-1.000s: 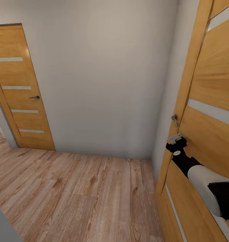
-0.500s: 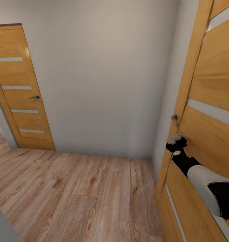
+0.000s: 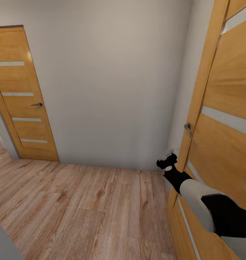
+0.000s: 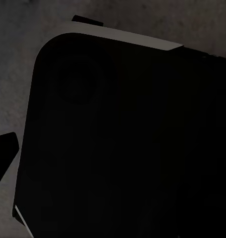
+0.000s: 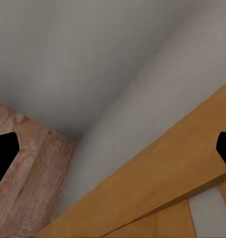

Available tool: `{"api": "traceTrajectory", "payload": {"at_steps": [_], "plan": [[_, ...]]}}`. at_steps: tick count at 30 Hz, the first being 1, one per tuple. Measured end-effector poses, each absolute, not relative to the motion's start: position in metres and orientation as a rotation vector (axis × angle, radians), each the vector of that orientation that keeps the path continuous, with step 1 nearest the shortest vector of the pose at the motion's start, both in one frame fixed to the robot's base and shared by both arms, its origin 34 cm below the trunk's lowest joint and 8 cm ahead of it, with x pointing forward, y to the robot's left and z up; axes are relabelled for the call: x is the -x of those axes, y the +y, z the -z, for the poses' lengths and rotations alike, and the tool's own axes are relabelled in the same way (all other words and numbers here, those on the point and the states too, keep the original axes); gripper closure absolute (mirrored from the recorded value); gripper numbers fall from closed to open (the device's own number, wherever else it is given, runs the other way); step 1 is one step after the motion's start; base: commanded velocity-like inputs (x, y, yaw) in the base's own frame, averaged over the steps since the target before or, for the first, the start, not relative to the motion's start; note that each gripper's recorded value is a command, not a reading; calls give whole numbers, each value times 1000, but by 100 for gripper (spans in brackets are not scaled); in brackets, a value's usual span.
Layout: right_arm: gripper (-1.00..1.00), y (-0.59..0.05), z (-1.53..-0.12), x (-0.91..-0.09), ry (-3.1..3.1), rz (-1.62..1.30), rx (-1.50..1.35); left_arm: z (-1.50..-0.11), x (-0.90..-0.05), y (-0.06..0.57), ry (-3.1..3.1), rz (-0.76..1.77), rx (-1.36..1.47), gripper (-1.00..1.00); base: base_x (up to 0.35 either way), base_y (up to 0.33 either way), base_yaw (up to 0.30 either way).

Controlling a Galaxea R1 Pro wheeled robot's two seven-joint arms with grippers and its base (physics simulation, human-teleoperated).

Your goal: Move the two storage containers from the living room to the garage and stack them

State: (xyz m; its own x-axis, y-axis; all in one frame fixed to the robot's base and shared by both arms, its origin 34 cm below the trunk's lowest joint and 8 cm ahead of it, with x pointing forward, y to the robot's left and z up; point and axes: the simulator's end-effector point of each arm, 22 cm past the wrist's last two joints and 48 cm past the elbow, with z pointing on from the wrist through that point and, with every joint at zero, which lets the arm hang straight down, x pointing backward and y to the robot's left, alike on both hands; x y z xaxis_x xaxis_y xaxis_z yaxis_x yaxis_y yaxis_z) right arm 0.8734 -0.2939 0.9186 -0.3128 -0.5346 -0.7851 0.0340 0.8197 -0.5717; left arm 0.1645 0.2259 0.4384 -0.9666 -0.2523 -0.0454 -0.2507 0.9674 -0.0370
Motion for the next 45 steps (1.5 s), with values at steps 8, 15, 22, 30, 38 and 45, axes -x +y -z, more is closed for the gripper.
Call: {"api": "traceTrajectory", "payload": {"at_steps": [8,15,22,30,38,45], "plan": [[-100,-229,-863,-853,1904,437,493,-438,-165,226,3066,48,392,-100,0,0,0],[-100,-231,-801,-820,2015,341,574,-438,-165,227,3066,46,391,-100,0,0,0],[-100,-255,-731,-770,2139,307,616,-438,-165,227,3066,45,393,-100,0,0,0],[-100,-239,-710,-752,2181,214,675,-438,-164,227,3066,45,393,-100,0,0,0],[-100,-207,-643,-678,2330,-27,770,-438,-164,227,3066,45,393,-100,0,0,0],[-100,-199,-553,-552,2516,-146,811,-438,-165,227,3066,45,393,-100,0,0,0]]}}
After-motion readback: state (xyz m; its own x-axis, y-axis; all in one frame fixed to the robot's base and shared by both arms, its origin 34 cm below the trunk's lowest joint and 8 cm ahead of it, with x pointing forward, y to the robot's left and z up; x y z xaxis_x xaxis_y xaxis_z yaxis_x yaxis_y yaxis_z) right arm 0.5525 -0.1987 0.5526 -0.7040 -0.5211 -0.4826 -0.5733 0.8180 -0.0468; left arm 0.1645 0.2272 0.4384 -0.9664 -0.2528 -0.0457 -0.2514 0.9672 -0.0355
